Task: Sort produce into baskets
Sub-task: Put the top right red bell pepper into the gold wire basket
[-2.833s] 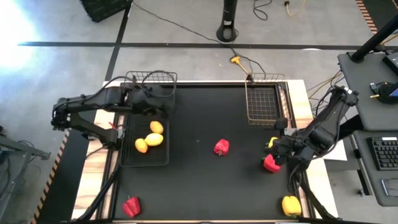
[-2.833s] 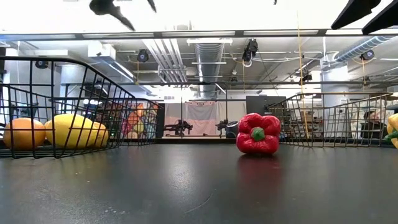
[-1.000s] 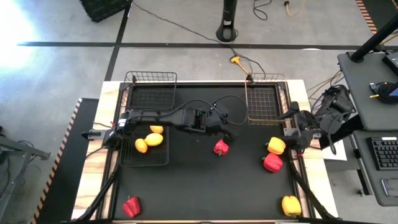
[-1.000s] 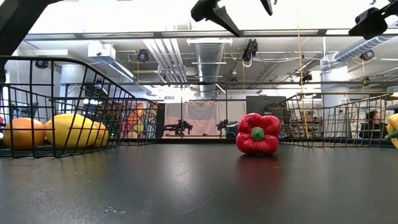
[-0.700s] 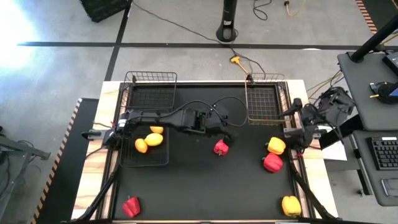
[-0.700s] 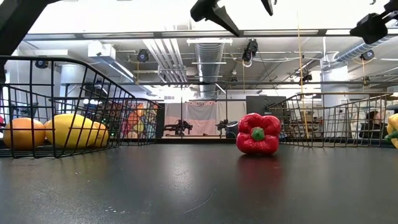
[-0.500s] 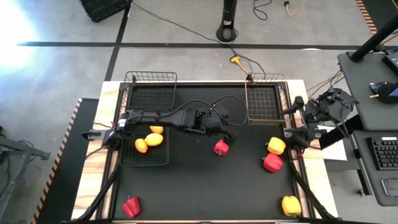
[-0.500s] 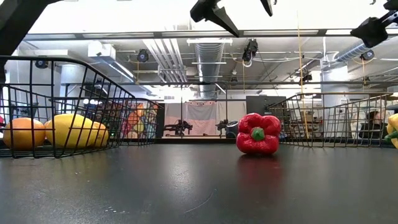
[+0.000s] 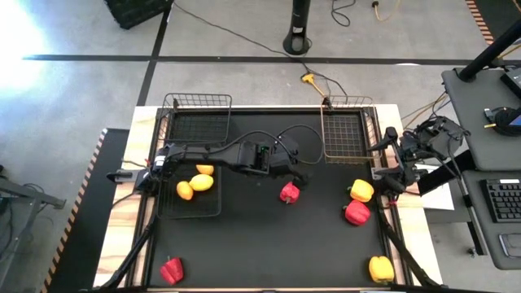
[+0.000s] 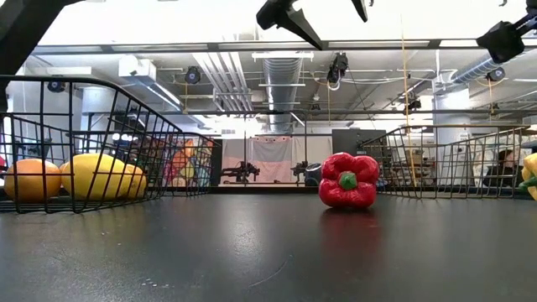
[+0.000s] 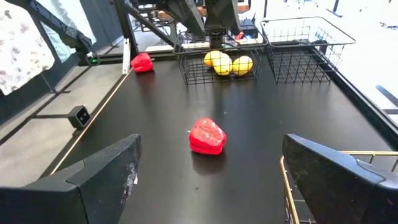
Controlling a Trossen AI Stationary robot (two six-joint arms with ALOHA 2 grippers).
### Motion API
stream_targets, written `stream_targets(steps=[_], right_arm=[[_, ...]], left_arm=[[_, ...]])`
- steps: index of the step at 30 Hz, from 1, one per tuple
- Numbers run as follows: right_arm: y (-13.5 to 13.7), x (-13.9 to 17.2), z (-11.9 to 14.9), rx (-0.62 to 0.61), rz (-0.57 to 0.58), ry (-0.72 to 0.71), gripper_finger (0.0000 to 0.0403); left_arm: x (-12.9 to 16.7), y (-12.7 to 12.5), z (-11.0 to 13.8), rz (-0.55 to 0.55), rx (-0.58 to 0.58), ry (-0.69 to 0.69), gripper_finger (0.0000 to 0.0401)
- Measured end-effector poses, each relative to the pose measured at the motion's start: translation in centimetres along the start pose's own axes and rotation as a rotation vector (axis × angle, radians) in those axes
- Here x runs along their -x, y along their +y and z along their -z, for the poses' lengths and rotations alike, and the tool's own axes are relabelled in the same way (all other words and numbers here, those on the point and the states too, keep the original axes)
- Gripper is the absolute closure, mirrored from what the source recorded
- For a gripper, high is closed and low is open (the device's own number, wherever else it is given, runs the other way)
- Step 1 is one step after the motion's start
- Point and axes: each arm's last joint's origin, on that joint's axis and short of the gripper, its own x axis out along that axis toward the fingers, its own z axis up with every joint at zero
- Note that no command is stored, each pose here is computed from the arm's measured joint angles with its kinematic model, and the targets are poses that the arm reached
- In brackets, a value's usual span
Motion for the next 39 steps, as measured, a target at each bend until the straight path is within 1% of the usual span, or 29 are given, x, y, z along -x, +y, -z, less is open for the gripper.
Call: stream_targets(steps=[8, 22, 29, 33, 36, 39], right_arm=[[0.0, 0.0, 0.0, 0.004, -0.009, -0.001, 0.0021], [0.5, -0.2, 0.0, 0.047, -0.089, 0.007, 0.0021], [0.5, -0.2, -0.1, 0.042, -0.091, 0.0, 0.0029], [0.6, -0.1, -0.6, 0.013, -0.102, -0.033, 0.0041], [0.8, 0.1, -1.7, -0.02, -0.134, -0.134, 0.0051], [1.4, -0.4, -2.1, 0.0, -0.162, -0.213, 0.0063]], left_arm=[[0.0, 0.0, 0.0, -0.001, 0.011, 0.0, 0.0062], [0.0, 0.0, 0.0, -0.001, 0.011, 0.0, 0.0062], [0.0, 0.0, -0.1, 0.0, 0.014, -0.003, 0.0062], [0.0, 0.0, -0.1, 0.001, 0.015, -0.004, 0.0062], [0.0, 0.0, -0.1, 0.003, 0.019, -0.006, 0.0062], [0.0, 0.0, -0.1, 0.004, 0.02, -0.007, 0.0062]])
